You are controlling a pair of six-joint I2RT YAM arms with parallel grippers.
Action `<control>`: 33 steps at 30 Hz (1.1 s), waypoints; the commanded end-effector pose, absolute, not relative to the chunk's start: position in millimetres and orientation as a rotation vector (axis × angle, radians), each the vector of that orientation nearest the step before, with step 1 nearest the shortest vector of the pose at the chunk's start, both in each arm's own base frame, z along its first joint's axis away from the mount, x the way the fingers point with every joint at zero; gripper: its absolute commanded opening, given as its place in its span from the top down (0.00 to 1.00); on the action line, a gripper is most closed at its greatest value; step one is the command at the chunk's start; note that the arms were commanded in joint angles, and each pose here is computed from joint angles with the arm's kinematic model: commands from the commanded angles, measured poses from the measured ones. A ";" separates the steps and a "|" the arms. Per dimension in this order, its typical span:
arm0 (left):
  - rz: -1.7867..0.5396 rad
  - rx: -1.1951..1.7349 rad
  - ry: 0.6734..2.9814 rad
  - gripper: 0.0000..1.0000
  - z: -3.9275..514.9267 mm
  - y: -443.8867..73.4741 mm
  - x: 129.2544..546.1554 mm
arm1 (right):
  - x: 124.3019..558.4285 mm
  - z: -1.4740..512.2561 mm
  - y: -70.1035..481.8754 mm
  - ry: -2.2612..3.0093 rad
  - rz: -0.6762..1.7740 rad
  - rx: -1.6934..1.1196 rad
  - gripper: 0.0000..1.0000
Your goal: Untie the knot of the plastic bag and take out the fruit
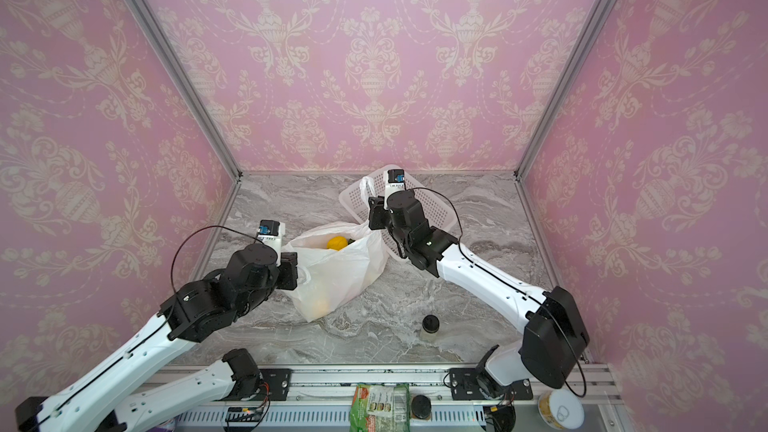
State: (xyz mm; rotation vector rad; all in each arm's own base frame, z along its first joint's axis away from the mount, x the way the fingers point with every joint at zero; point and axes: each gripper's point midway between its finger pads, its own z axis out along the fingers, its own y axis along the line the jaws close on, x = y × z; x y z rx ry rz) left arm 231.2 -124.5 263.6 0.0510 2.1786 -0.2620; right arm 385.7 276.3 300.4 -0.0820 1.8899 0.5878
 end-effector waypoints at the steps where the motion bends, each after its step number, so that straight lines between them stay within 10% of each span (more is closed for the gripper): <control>1: -0.267 0.036 2.143 1.00 278.6 -118.2 243.6 | 390.5 307.7 276.2 1.891 0.567 -0.073 0.90; 18: -0.442 -0.317 2.009 1.00 398.4 -17.1 383.8 | 457.8 397.3 372.2 1.795 0.792 -0.149 1.00; 26: -0.442 -0.278 1.893 1.00 466.0 -15.8 360.2 | 469.2 446.2 402.4 1.683 0.849 -0.259 1.00; 33: -0.504 -0.342 1.962 1.00 383.6 -24.0 306.4 | 457.9 373.3 401.5 1.766 0.797 -0.249 1.00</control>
